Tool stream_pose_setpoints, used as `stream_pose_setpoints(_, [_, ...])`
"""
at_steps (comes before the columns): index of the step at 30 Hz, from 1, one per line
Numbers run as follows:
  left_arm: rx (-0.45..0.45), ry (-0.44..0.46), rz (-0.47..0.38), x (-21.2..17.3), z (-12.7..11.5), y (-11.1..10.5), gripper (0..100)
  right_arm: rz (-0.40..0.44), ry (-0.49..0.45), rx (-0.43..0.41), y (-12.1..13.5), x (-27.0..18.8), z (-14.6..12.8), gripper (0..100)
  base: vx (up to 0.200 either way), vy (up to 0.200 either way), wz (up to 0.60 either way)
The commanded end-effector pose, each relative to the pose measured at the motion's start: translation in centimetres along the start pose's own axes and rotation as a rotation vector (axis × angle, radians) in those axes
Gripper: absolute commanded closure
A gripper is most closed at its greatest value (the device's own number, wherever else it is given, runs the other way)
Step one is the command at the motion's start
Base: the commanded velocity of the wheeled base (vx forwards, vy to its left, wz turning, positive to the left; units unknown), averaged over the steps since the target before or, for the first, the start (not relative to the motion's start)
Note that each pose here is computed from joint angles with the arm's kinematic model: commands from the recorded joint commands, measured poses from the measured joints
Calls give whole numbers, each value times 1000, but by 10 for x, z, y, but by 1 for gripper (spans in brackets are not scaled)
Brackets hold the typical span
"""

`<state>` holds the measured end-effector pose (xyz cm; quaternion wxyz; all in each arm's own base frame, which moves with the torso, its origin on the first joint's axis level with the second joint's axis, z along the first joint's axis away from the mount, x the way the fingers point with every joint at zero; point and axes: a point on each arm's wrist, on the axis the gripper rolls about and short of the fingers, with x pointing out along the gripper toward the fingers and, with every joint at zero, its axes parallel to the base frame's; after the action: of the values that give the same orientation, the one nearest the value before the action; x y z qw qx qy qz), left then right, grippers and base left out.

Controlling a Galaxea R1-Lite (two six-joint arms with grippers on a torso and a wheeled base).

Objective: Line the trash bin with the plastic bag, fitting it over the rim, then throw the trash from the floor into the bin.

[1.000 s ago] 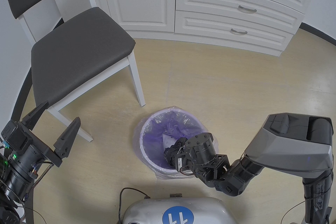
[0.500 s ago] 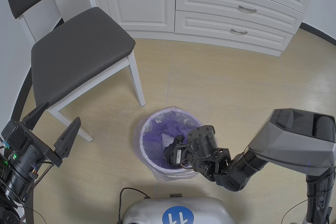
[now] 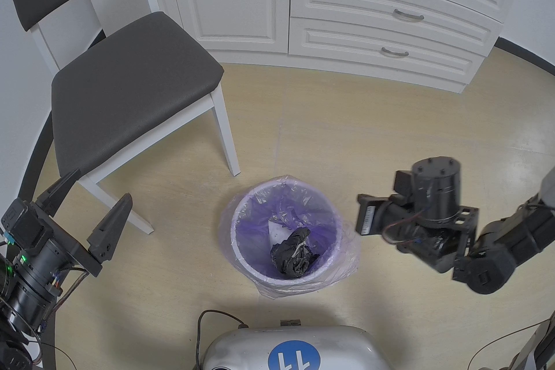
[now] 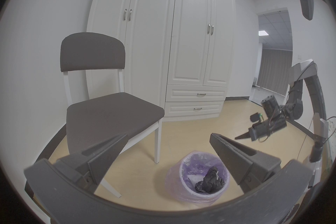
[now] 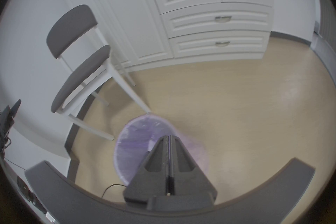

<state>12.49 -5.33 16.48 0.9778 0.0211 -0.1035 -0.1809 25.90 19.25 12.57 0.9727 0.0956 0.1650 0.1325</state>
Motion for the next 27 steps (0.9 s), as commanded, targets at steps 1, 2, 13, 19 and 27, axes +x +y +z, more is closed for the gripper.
stream_pose_setpoints(1, [-8,6,4,11,2,1,0,-91,-102,0,-42,-43,31,100,0,0,0])
stream_pose_setpoints(2, [-6,10,16,19,5,2,0,-136,-122,-12,-54,-51,36,100,0,0,0])
stream_pose_setpoints(13, [18,-20,147,34,41,25,0,-402,-277,-70,-111,-105,64,100,0,0,0])
stream_pose_setpoints(19, [29,-37,247,24,69,40,0,-487,-442,-42,-122,-145,89,100,0,0,0])
stream_pose_setpoints(27, [27,-104,369,-8,97,39,0,-528,-677,-32,-119,-206,114,100,0,0,0])
